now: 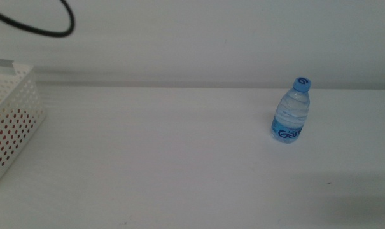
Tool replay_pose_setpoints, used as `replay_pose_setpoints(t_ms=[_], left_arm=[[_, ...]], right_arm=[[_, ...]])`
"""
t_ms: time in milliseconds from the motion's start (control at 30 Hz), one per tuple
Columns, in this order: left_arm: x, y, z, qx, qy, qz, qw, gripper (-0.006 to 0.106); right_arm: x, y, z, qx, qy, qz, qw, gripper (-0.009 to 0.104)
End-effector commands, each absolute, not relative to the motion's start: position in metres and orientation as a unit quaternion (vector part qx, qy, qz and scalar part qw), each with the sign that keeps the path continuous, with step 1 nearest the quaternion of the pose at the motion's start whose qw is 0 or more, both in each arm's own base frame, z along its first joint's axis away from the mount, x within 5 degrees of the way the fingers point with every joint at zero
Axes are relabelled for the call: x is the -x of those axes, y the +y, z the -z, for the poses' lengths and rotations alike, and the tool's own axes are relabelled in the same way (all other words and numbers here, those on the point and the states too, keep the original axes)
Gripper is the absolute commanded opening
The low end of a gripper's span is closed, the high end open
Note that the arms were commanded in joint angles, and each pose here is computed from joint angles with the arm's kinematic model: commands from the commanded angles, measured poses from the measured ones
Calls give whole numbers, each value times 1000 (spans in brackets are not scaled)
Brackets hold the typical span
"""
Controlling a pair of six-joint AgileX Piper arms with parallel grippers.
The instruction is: Use arms to grab the bottles and put them into the dustbin to the left of the table.
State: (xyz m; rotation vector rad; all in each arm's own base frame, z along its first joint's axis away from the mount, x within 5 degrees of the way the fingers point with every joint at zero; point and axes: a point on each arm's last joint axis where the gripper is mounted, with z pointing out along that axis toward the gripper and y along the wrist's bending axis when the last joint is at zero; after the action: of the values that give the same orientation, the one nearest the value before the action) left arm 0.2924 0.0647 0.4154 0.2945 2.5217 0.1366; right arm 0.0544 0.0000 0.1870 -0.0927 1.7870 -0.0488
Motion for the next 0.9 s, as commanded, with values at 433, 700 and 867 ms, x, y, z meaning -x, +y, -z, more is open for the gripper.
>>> replay_pose_setpoints(t_ms=[433,700,867], left_arm=[[-173,-52,-395,-277,895,20,350,92],[-142,-73,-398,-314,890,34,328,93],[-137,-76,-403,-309,884,65,345,93]], right_arm=[[-53,-1,-175,45,777,29,628,90],[-53,-1,-175,45,777,29,628,90],[-53,-1,-175,45,777,29,628,90]])
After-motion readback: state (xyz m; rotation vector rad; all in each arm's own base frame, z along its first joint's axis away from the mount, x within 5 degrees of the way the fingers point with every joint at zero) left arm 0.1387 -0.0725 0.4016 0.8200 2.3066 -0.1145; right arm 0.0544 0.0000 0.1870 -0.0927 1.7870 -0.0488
